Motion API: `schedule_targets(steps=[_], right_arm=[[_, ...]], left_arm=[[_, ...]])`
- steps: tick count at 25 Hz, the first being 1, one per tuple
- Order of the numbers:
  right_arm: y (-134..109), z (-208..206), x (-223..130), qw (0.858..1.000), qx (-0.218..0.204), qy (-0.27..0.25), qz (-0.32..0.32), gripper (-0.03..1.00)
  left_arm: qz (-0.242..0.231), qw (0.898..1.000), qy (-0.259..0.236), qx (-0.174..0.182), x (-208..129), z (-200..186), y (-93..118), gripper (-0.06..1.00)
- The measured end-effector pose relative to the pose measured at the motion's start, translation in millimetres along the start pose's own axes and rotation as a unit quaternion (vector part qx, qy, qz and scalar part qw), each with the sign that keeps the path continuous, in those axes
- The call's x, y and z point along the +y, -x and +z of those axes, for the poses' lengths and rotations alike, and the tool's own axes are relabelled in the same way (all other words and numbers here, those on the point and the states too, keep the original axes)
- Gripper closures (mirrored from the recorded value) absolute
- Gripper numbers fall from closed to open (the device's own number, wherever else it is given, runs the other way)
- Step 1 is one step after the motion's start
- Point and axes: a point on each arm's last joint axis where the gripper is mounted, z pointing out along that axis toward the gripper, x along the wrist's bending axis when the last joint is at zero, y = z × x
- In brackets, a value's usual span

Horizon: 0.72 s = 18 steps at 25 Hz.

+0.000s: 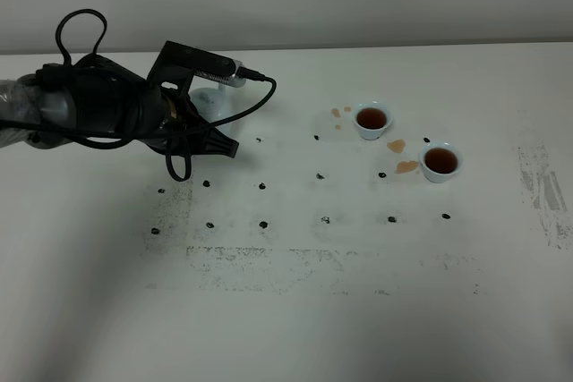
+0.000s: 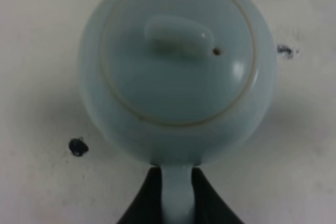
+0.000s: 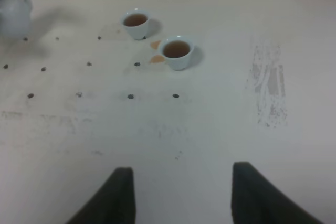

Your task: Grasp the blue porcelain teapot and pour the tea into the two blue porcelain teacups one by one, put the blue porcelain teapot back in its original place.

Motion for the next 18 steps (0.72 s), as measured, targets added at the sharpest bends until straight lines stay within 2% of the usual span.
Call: schedule_targets(steps=[18], right_arm=[[0.0,0.0,0.0,1.000,0.000,0.000,0.000,0.52]], left_arm=[[0.020,1.000,-0.007,-0.002,-3.8,9.0,1.3,0.87]])
